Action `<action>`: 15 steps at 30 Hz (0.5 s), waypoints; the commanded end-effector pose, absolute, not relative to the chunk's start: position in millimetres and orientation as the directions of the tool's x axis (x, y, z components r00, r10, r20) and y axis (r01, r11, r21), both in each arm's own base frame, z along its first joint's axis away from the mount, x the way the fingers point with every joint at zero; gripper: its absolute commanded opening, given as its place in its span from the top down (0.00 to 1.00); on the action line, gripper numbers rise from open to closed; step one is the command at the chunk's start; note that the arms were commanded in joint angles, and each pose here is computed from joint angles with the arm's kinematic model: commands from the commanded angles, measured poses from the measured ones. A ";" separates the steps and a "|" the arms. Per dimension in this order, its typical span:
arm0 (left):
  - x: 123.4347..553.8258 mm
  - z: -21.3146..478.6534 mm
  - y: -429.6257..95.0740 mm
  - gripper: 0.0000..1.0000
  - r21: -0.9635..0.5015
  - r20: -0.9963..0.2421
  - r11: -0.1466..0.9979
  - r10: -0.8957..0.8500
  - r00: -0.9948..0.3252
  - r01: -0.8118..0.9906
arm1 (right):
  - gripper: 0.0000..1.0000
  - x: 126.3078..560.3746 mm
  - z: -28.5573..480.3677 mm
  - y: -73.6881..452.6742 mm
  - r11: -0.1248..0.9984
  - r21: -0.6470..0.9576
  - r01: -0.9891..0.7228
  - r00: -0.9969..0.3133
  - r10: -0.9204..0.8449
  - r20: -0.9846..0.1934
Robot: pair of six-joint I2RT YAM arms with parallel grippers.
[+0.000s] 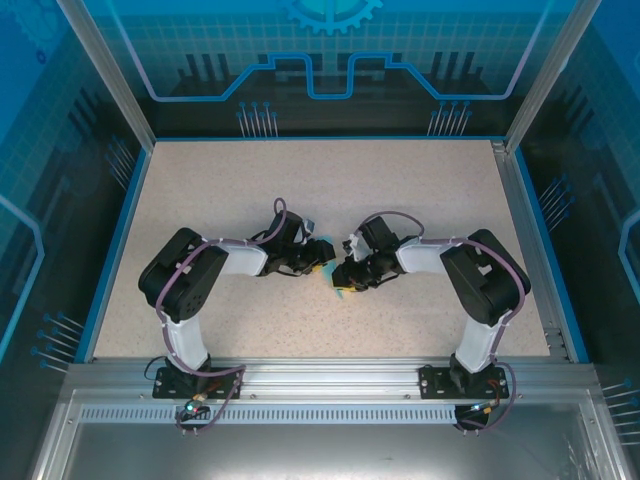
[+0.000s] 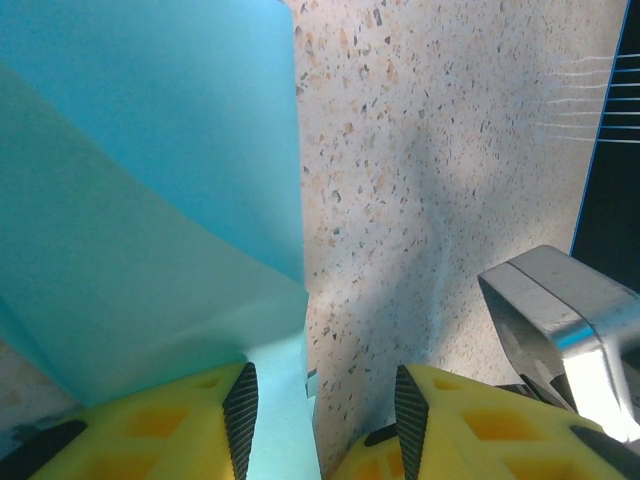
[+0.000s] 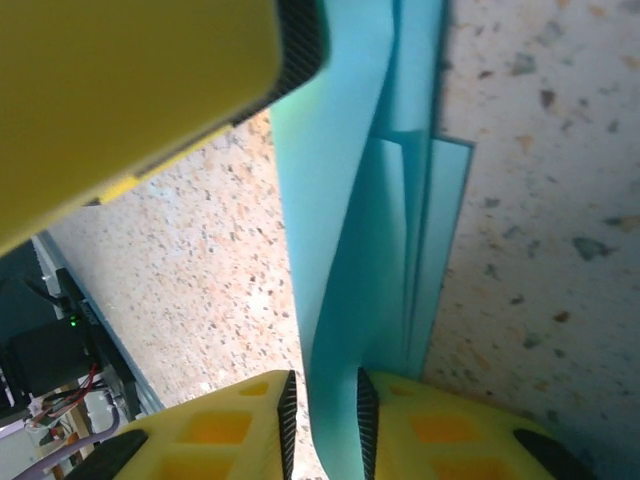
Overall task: Fold a paper plane with a square sheet of paper (pick it up from the middle)
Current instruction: Fold the wing for the fifth time at the center of the table.
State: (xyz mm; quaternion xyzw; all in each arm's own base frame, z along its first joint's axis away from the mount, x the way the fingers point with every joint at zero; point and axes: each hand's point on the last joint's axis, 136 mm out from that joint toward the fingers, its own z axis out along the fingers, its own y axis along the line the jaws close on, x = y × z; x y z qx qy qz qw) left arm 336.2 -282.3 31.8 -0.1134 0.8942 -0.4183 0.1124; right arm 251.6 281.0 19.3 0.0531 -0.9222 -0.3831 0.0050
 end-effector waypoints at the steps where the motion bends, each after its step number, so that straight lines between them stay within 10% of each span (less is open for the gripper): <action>1: 332.9 25.9 -286.5 0.55 -0.767 -0.100 0.635 -0.262 -0.960 -0.094 | 0.79 246.4 16.6 278.9 0.724 0.682 -0.104 -0.993 -0.118 -0.026; 15: 331.1 25.6 -285.4 0.56 -0.764 -0.099 0.638 -0.261 -0.960 -0.094 | 0.87 242.2 4.3 270.9 0.723 0.690 -0.037 -0.996 -0.080 0.030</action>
